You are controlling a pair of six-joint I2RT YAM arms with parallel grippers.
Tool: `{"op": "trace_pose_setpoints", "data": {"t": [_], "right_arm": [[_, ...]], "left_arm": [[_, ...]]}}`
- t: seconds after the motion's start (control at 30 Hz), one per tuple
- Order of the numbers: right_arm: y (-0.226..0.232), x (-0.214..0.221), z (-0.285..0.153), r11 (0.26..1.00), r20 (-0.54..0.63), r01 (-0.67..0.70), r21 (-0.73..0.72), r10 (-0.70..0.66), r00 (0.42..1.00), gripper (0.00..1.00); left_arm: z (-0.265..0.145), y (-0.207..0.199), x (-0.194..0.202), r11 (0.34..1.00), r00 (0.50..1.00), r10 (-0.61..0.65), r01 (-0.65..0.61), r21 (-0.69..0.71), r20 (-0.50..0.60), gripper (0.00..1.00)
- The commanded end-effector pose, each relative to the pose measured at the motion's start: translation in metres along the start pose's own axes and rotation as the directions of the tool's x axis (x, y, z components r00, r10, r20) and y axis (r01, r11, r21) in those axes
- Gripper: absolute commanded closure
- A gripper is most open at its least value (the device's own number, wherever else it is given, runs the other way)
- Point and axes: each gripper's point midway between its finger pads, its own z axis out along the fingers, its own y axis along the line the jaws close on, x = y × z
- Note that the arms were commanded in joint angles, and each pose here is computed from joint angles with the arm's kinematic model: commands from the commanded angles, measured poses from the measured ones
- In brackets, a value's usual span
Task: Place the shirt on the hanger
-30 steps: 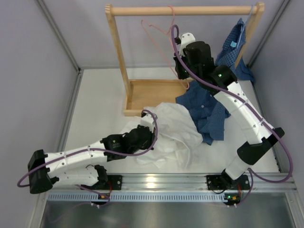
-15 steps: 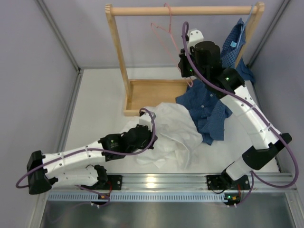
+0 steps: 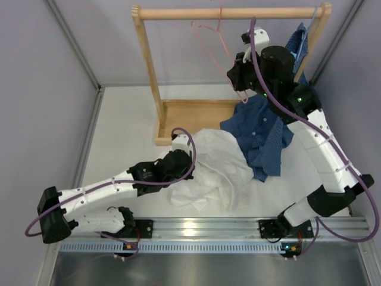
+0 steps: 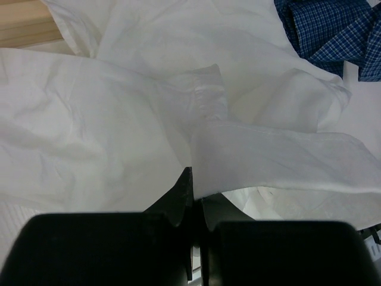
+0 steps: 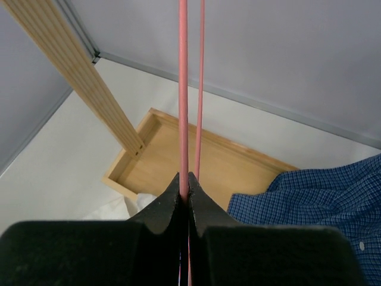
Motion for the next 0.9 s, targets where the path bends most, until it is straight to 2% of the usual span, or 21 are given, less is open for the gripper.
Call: {"op": "trace_pose_setpoints", "data": {"t": [0.0, 0.13, 0.17, 0.2, 0.23, 0.3, 0.33, 0.37, 0.4, 0.5, 0.53, 0.57, 0.73, 0.87], "right_arm": [[0.008, -0.046, -0.046, 0.997, 0.157, -0.012, -0.076, 0.024, 0.987, 1.0], [0.014, -0.03, -0.074, 0.99, 0.144, 0.008, -0.138, 0.012, 0.989, 1.0], [0.014, -0.011, -0.074, 0.989, 0.098, 0.013, -0.148, 0.002, 0.995, 1.0], [0.017, -0.011, -0.092, 0.984, 0.113, 0.017, -0.177, 0.003, 0.994, 1.0], [0.017, 0.009, -0.093, 0.982, 0.07, 0.014, -0.186, -0.001, 0.998, 1.0], [0.019, 0.025, -0.122, 0.975, 0.054, 0.014, -0.221, -0.002, 0.999, 1.0], [0.018, 0.051, -0.123, 0.974, -0.003, 0.01, -0.228, -0.01, 1.0, 1.0], [0.02, 0.063, -0.146, 0.967, -0.011, 0.011, -0.253, -0.015, 1.0, 1.0], [0.019, 0.09, -0.149, 0.965, -0.073, 0.001, -0.261, -0.02, 0.997, 1.0], [0.024, 0.13, -0.192, 0.947, -0.139, -0.041, -0.318, -0.004, 0.99, 1.0], [0.025, 0.155, -0.196, 0.942, -0.195, -0.085, -0.324, 0.022, 0.981, 1.0], [0.031, 0.159, -0.217, 0.923, -0.163, -0.098, -0.373, 0.039, 0.986, 1.0], [0.027, 0.207, -0.244, 0.92, -0.279, -0.196, -0.34, 0.1, 0.955, 1.0], [0.025, 0.225, -0.262, 0.918, -0.308, -0.23, -0.324, 0.128, 0.943, 1.0]], "left_arm": [[-0.002, -0.001, -0.023, 0.997, 0.996, -0.072, 0.072, 0.001, 0.044, 1.0], [0.004, 0.005, -0.032, 0.996, 0.995, -0.091, 0.091, -0.008, 0.04, 1.0], [0.006, 0.008, -0.036, 0.995, 0.995, -0.093, 0.094, -0.016, 0.047, 1.0], [0.006, 0.007, -0.039, 0.995, 0.994, -0.099, 0.099, -0.014, 0.046, 1.0], [0.01, 0.013, -0.043, 0.994, 0.993, -0.108, 0.11, -0.029, 0.047, 1.0], [0.012, 0.01, -0.052, 0.993, 0.992, -0.119, 0.119, -0.013, 0.042, 1.0], [0.02, 0.015, -0.055, 0.992, 0.992, -0.123, 0.124, -0.032, 0.035, 1.0], [0.022, 0.015, -0.058, 0.993, 0.993, -0.112, 0.113, -0.034, 0.033, 1.0], [0.022, 0.01, -0.068, 0.993, 0.993, -0.111, 0.112, -0.025, 0.039, 1.0], [0.035, 0.012, -0.073, 0.993, 0.994, -0.107, 0.107, -0.044, 0.006, 1.0], [0.038, 0.015, -0.081, 0.991, 0.992, -0.124, 0.124, -0.04, 0.003, 1.0], [0.045, 0.017, -0.079, 0.99, 0.991, -0.132, 0.131, -0.051, -0.016, 1.0], [0.065, 0.027, -0.082, 0.981, 0.982, -0.182, 0.178, -0.073, -0.047, 1.0], [0.082, 0.027, -0.081, 0.97, 0.971, -0.233, 0.228, -0.082, -0.053, 1.0]]}}
